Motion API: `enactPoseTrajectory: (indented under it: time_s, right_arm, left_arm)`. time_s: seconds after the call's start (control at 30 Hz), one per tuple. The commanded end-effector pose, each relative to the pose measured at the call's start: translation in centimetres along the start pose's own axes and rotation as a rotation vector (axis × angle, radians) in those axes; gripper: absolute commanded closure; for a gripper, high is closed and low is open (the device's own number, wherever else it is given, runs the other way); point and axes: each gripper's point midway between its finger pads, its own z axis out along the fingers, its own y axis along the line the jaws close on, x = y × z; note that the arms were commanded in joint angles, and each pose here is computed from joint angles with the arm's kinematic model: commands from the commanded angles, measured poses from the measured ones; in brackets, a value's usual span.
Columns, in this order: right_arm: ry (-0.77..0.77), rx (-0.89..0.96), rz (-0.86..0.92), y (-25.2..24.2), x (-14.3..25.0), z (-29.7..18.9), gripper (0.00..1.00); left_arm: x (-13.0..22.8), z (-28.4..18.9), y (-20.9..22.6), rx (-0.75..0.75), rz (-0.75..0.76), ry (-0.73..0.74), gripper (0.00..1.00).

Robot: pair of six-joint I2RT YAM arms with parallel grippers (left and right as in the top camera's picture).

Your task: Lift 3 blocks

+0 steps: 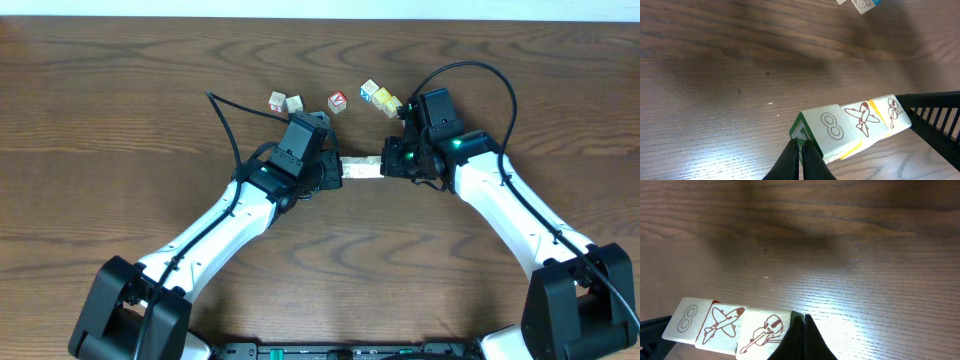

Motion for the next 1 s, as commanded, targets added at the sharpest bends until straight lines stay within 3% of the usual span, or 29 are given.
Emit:
enactPoseTrajectory:
  time_s: [0.0,0.97]
  right_arm:
    - [0.067,-0.245,-0.032,5.7,1.0,-1.4,0.99]
    - [0.061,-0.254,-0.062,6.8,1.4,-1.2,0.99]
  left_arm:
    - [0.7,-0.8,-4.2,0.156,0.034,0.04,0.93]
    - [0.8,-0.8,-4.2,0.154,0.026,0.042,0.93]
